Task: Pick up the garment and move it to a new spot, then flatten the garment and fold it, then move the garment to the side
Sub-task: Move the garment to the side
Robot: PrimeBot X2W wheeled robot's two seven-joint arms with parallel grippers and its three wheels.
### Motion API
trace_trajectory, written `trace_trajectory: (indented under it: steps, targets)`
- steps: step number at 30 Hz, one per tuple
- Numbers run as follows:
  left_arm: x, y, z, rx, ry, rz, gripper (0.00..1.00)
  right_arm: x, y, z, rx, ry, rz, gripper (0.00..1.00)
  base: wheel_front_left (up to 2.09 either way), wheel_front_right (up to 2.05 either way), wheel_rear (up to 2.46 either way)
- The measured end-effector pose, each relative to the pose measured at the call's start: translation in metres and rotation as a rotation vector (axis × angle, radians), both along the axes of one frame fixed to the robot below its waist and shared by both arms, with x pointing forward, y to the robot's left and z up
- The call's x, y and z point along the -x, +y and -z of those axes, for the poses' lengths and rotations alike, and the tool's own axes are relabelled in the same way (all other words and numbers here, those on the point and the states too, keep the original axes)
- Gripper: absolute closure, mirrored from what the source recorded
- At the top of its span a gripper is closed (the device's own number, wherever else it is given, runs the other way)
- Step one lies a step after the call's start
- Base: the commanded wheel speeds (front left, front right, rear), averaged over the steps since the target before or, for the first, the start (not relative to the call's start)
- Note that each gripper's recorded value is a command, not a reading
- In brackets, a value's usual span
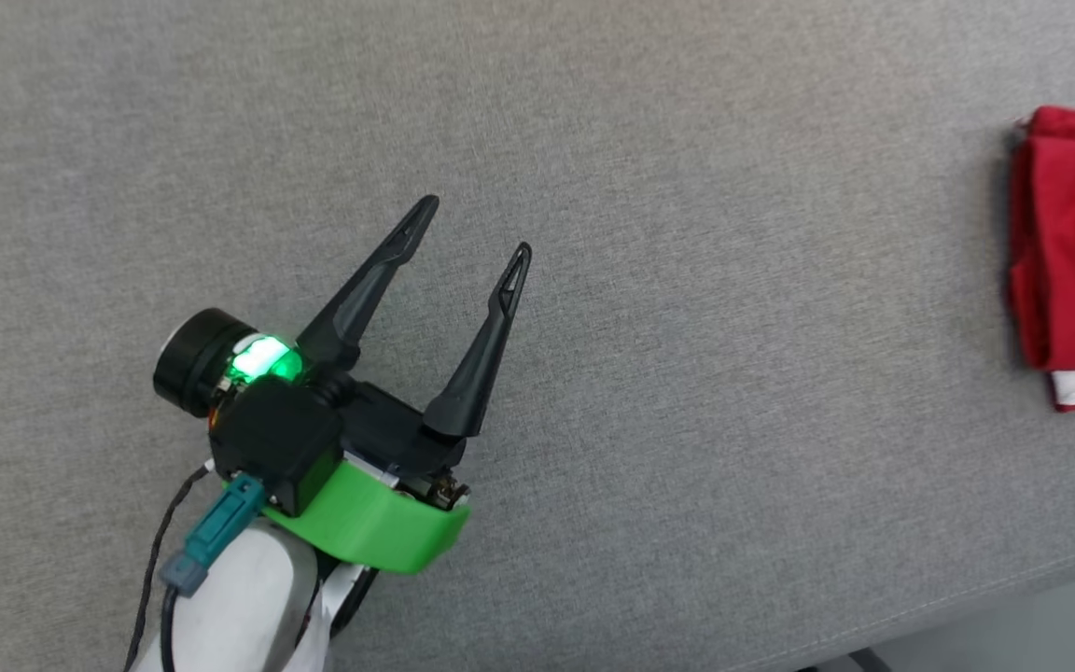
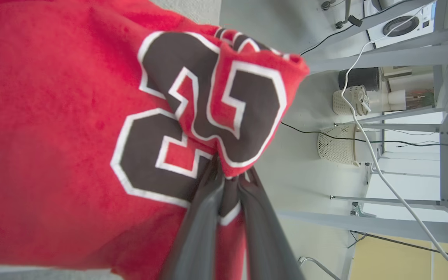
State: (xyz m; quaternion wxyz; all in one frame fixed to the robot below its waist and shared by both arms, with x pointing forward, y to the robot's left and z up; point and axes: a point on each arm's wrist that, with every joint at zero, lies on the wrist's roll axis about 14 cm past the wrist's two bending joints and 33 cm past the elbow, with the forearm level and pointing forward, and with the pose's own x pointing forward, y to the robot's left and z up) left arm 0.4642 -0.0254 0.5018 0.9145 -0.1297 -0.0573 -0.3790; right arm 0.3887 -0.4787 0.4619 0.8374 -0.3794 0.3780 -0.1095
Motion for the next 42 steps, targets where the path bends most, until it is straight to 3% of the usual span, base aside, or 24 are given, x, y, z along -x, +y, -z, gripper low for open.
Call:
trace_trajectory:
  steps: [17,18,19,20,29,30,35,42]
  targets:
    - [-0.026,0.027,0.041,-0.043,0.068,-0.064,0.0,-0.041,-0.029,0.053,-0.008,-0.04,0.091,1.0,0.0,0.0,0.0]
    - [-0.026,0.028,0.042,-0.047,0.07,-0.07,0.0,-0.041,-0.028,0.056,-0.013,-0.039,0.091,0.88,0.0,0.0,0.0]
    - [-0.026,0.029,0.043,-0.05,0.072,-0.072,0.0,-0.041,-0.028,0.058,-0.017,-0.039,0.093,0.57,0.0,0.0,0.0]
    - [-0.026,0.029,0.044,-0.053,0.072,-0.074,0.0,-0.042,-0.028,0.059,-0.018,-0.04,0.093,0.0,0.0,0.0,0.0]
    - [-0.019,0.032,0.028,-0.029,0.038,-0.101,0.0,-0.037,-0.033,0.027,-0.004,-0.122,0.079,0.0,0.0,0.0,0.0]
    - [-0.016,0.038,0.019,-0.012,0.037,-0.134,0.0,-0.042,-0.031,0.0,-0.007,-0.215,0.049,0.0,0.0,0.0,0.0]
    - [-0.006,0.057,0.011,-0.025,0.045,-0.204,0.0,-0.062,-0.008,-0.047,-0.079,-0.416,-0.02,0.0,0.0,0.0,0.0]
    - [0.015,0.093,-0.002,-0.057,0.048,-0.325,0.0,-0.074,0.059,-0.103,-0.263,-0.677,-0.171,0.0,0.0,0.0,0.0]
